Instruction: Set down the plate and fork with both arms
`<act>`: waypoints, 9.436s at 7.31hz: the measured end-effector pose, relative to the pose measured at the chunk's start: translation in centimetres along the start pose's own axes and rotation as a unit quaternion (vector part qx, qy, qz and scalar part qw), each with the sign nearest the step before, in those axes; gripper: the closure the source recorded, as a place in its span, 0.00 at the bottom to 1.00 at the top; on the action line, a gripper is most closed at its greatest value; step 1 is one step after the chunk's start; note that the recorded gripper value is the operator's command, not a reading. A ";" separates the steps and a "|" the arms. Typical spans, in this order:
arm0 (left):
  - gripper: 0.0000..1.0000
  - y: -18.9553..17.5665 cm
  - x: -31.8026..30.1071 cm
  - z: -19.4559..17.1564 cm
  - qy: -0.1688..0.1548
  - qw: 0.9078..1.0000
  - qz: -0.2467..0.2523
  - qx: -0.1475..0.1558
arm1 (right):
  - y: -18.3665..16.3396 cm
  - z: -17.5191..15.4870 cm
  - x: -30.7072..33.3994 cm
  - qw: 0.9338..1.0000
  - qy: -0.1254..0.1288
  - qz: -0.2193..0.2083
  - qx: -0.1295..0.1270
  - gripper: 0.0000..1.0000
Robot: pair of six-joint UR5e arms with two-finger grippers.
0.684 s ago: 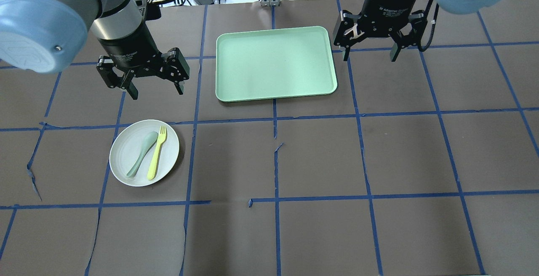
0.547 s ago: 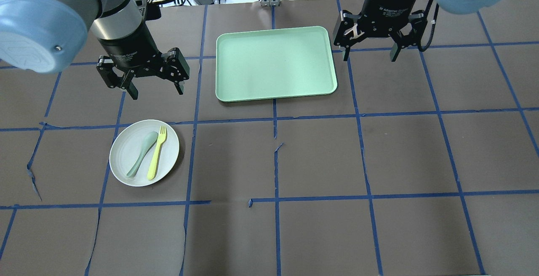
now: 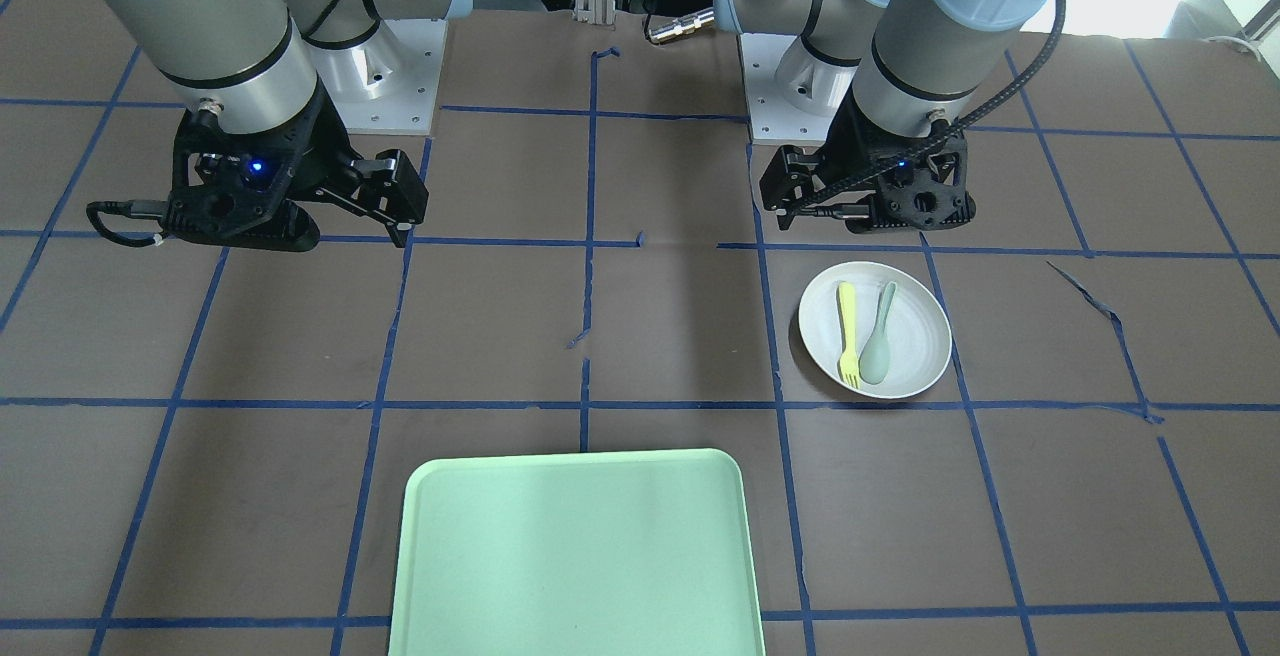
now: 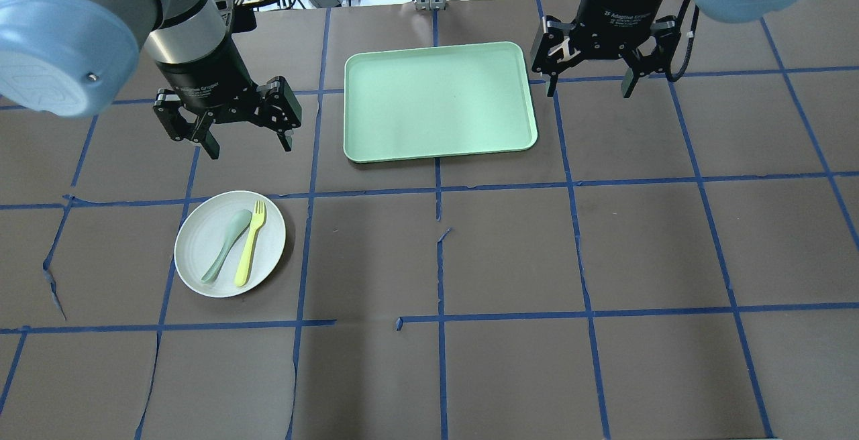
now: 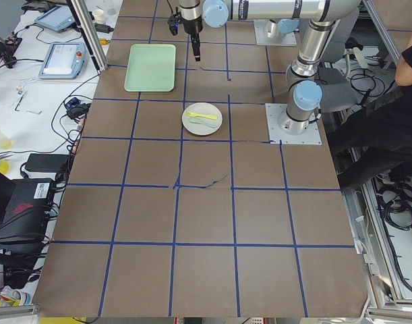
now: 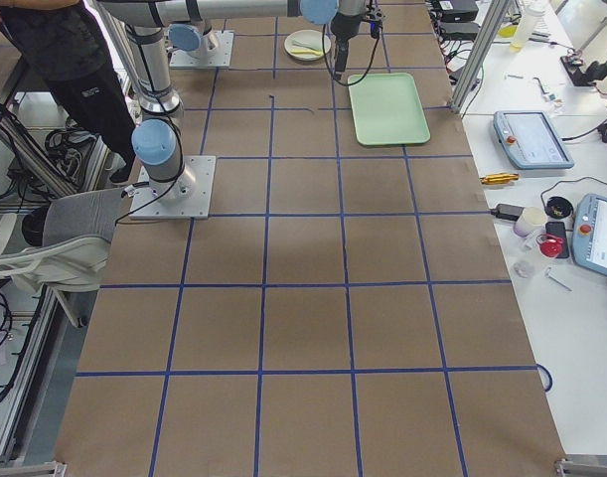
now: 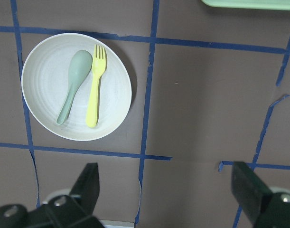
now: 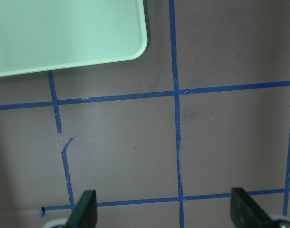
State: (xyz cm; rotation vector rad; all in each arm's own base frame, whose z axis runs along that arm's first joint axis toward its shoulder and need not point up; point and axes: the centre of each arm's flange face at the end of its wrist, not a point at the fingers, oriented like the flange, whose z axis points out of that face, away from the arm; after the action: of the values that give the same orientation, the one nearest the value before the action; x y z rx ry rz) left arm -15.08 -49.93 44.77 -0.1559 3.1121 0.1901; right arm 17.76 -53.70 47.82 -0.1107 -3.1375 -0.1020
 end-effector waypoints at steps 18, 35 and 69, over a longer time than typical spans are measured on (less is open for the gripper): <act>0.00 -4.7 -14.1 6.0 0.020 0.998 0.047 0.034 | 0.6 -0.2 0.1 1.000 0.015 -0.010 -0.006 0.00; 1.00 -7.0 -26.3 26.5 0.098 0.957 0.274 -0.018 | -0.4 1.9 0.1 0.999 0.021 -0.010 -0.023 0.00; 0.00 -15.0 -6.8 9.1 0.036 0.995 0.095 -0.003 | -18.1 22.2 -11.6 0.991 -0.055 -0.075 0.093 0.43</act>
State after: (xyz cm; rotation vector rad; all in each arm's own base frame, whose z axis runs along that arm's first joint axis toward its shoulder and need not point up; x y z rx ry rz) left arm -6.64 -62.98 34.16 0.1385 3.1962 0.2021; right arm 28.05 -71.09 24.43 0.1233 -3.2412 0.2041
